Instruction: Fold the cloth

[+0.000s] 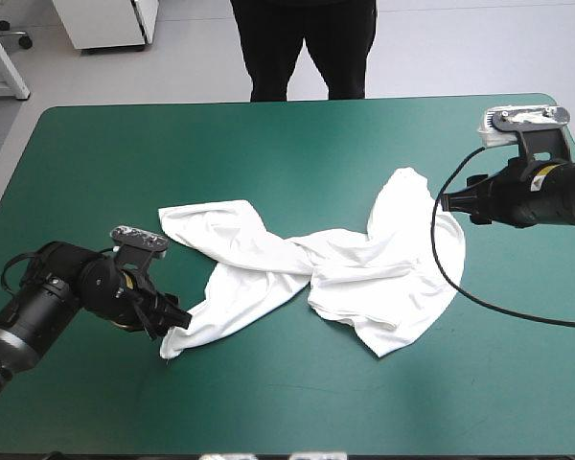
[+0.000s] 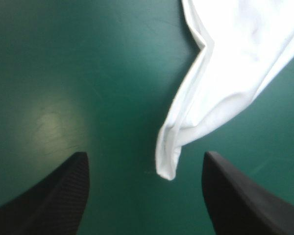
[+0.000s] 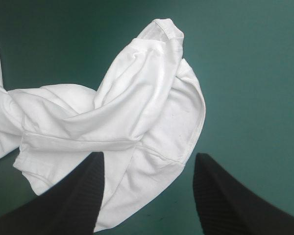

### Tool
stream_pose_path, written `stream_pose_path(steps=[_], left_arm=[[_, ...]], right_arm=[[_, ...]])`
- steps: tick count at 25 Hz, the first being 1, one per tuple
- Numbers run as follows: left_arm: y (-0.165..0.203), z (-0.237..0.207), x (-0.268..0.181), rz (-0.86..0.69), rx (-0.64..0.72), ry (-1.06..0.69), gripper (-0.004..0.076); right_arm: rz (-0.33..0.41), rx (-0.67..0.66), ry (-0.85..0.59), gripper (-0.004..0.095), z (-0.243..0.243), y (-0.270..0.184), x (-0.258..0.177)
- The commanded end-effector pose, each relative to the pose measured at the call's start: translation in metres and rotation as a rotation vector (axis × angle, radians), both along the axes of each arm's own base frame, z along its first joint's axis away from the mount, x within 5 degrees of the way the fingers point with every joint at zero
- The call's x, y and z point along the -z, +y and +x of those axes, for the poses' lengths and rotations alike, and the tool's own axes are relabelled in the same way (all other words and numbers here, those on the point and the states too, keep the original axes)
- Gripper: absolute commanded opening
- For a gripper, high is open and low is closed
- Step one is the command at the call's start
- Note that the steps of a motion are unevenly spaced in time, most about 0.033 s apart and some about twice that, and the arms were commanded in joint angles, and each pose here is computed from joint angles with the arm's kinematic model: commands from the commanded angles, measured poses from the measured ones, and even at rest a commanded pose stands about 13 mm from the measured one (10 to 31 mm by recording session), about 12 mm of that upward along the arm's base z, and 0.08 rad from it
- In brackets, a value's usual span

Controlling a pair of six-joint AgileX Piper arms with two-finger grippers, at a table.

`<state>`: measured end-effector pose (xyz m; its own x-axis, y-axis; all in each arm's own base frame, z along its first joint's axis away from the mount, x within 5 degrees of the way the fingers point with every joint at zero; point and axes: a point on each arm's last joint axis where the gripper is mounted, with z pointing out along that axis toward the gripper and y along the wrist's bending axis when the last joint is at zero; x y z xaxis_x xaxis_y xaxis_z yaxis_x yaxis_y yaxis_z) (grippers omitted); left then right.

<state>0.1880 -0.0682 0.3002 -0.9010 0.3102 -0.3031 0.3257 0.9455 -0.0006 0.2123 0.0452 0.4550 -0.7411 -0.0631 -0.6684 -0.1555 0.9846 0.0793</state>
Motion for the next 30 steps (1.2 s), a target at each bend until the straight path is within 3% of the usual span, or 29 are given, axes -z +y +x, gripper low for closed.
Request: stream_pose_path(steps=[1, 5, 15, 21, 23, 26, 29, 30], left_arm=[[-0.008, 0.005, 0.011, -0.06, -0.001, -0.022, 0.0475], [-0.013, 0.016, 0.045, -0.026, 0.011, 0.073, 0.0473], [-0.019, 0.028, 0.091, 0.014, 0.003, 0.227, 0.032], [-0.02, 0.015, 0.119, -0.004, 0.011, 0.349, 0.0143], [-0.019, 0.015, 0.121, 0.003, 0.014, 0.341, 0.0004], [-0.019, 0.016, 0.12, 0.003, 0.015, 0.333, -0.0009], [-0.019, 0.017, 0.119, 0.001, 0.016, 0.324, -0.0009], [-0.019, 0.017, 0.119, 0.001, 0.016, 0.324, -0.0009]], right_arm=[[0.016, 0.011, -0.072, 0.0509, -0.007, -0.003, -0.015], [0.022, 0.017, -0.07, 0.0509, -0.007, -0.003, -0.015], [0.022, 0.019, -0.062, 0.0509, -0.008, -0.003, -0.014], [0.032, 0.025, -0.05, 0.0509, -0.008, -0.003, -0.014], [0.069, 0.012, -0.042, 0.0509, -0.009, 0.001, -0.014], [0.12, -0.021, -0.008, 0.0509, -0.009, 0.008, -0.008], [0.106, -0.052, 0.053, 0.0509, -0.009, 0.019, 0.008], [0.066, -0.08, 0.105, 0.0509, -0.011, 0.03, 0.025]])
